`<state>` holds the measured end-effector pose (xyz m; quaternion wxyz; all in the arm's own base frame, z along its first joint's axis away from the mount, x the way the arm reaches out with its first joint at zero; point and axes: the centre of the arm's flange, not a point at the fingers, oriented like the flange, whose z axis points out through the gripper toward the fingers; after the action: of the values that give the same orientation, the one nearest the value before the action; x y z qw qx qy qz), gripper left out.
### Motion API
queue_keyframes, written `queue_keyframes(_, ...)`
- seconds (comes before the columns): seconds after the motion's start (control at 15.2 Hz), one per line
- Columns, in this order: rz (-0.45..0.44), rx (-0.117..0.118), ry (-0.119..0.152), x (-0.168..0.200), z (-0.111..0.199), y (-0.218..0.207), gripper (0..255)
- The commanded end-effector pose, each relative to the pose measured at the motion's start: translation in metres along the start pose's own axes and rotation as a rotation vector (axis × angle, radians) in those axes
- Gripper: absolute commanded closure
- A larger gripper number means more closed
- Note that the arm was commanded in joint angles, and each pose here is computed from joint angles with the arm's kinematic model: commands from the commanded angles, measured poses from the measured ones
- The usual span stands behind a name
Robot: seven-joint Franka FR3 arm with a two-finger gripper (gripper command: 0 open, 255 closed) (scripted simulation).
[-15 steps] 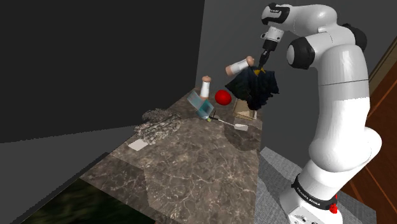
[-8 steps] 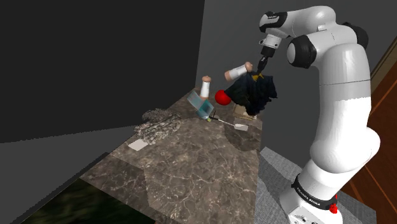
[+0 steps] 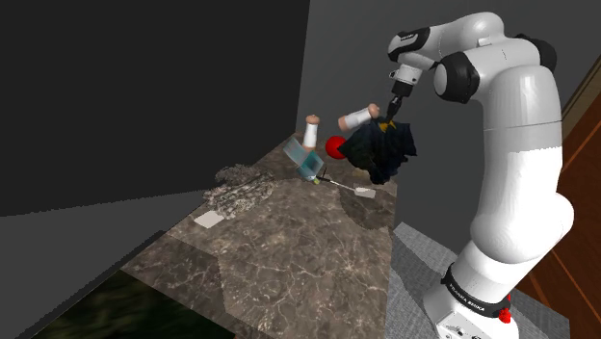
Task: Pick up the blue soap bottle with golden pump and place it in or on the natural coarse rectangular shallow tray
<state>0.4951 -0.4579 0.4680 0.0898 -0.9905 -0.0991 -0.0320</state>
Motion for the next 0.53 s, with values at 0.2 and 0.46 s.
queue_keyframes(0.2,-0.001,-0.003,0.002,-0.0007,0.0149,0.0032,255)
queue_keyframes(0.46,-0.001,-0.003,0.002,-0.0007,0.0149,0.0032,255)
